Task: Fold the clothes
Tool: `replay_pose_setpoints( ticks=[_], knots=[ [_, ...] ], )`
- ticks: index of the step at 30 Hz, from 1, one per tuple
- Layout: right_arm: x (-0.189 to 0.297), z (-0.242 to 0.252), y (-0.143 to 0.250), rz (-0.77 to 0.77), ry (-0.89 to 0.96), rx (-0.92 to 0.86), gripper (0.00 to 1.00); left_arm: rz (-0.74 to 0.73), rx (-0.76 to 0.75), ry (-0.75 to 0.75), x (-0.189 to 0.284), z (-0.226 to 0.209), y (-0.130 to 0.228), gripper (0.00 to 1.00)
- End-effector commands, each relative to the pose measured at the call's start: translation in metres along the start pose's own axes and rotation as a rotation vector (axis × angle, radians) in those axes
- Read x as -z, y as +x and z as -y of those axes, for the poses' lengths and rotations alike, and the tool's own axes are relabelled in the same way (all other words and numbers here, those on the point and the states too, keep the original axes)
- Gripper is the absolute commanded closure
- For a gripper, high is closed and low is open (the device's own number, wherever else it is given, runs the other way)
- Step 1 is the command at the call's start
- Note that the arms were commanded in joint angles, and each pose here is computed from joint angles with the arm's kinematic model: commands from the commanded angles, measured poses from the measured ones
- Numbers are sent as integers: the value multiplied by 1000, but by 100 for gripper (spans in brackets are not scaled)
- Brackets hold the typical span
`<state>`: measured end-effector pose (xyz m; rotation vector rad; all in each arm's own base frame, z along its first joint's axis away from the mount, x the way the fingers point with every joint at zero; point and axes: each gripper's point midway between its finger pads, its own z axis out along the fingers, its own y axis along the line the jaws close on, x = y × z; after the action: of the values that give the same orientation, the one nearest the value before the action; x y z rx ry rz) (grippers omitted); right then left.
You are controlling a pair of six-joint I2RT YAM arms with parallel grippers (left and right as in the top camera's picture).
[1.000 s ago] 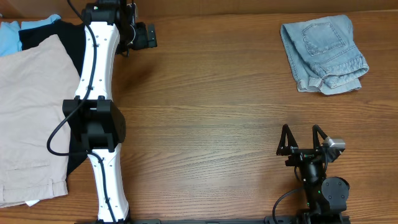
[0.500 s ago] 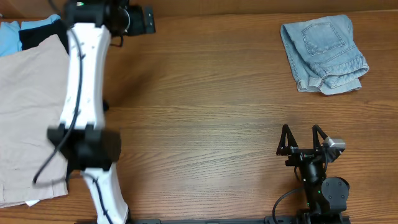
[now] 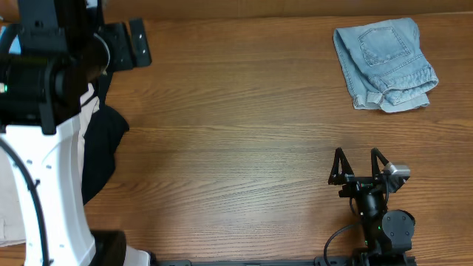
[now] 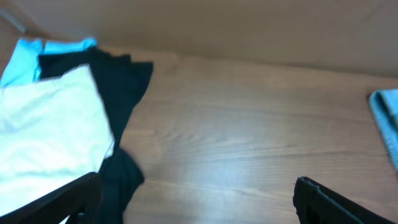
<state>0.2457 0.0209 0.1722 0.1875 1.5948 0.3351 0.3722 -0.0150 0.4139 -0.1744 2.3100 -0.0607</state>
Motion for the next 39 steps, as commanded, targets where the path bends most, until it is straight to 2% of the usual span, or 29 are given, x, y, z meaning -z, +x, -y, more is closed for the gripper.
replay_pose_setpoints(
  ticks=[1,9,11,16,23,28,33,39],
  knots=[
    [0,0,2,3,-5,1,0,18,20,-60,-3,-18,15,0],
    [0,0,2,3,-5,1,0,252,29,128,-49,2,53,0],
    [0,0,2,3,-5,1,0,350,21,195,-64,7,74,0],
    [0,0,2,3,-5,1,0,477,6,266,-84,10,111,0],
    [0,0,2,3,-5,1,0,469,35,213,-102,-21,178,0],
    [0,0,2,3,-5,1,0,493,50,180,-104,-37,212,0],
    [0,0,2,3,-5,1,0,567,45,195,-110,-39,232,0],
    [0,0,2,3,-5,1,0,576,61,203,-113,-41,254,0]
  ],
)
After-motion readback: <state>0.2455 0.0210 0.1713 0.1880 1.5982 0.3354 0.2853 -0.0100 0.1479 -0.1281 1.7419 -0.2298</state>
